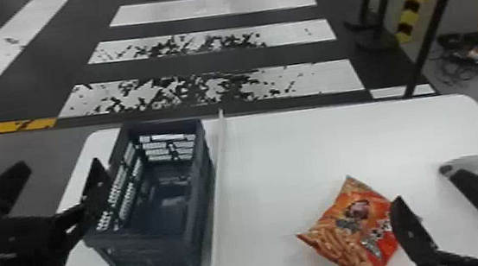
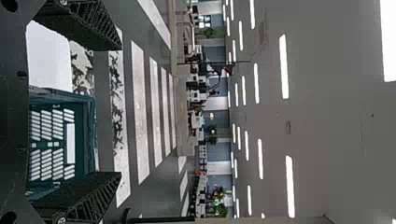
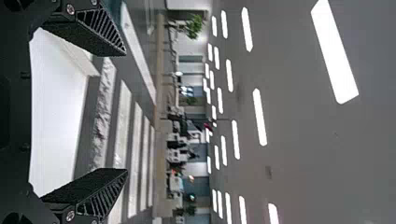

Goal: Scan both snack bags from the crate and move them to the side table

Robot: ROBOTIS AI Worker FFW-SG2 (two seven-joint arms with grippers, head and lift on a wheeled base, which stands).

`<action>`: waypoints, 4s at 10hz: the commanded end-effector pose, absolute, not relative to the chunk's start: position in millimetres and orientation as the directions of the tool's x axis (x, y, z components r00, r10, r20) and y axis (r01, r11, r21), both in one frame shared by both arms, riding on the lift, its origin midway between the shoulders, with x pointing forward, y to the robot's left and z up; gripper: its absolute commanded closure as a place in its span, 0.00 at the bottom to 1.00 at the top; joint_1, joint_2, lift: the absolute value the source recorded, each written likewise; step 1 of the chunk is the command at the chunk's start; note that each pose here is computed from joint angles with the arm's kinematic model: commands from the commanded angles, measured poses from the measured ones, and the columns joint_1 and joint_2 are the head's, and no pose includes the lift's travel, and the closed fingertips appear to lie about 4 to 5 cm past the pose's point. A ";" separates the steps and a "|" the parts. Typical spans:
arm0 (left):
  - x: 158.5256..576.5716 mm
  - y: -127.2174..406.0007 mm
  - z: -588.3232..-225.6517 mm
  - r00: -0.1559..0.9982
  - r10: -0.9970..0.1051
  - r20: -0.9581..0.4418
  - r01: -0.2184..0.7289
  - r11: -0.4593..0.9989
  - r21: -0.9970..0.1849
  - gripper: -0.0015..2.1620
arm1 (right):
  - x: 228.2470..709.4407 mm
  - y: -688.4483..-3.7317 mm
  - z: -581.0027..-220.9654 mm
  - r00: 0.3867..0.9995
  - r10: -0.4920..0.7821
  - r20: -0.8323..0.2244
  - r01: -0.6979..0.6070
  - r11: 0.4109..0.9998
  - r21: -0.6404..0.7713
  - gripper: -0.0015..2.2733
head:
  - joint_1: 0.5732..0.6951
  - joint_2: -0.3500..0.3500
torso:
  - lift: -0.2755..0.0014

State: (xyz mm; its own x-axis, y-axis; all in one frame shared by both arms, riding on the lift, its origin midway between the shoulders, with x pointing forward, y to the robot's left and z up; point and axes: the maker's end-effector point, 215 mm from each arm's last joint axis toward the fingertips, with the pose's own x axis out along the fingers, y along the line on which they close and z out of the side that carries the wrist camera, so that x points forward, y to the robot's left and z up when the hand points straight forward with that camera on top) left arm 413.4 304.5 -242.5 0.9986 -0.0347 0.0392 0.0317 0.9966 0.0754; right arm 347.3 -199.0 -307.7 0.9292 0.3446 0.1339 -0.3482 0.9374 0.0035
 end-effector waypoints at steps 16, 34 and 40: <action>415.9 294.2 -260.4 0.987 -0.151 0.046 0.153 0.987 -0.044 0.02 | 321.3 -112.2 -466.9 0.838 -0.181 -0.514 -0.303 0.630 -0.715 0.04 | 1.00 0.87 | 0.65; 411.8 278.3 -267.3 0.975 -0.219 0.045 0.221 0.974 -0.046 0.02 | 401.4 -106.0 -525.2 0.840 -0.171 -0.515 -0.362 0.531 -0.766 0.06 | 1.00 0.86 | 0.65; 411.7 276.4 -273.7 0.970 -0.237 0.047 0.240 0.969 -0.065 0.02 | 410.3 -100.1 -534.7 0.839 -0.130 -0.528 -0.396 0.519 -0.758 0.89 | 1.00 0.83 | 0.65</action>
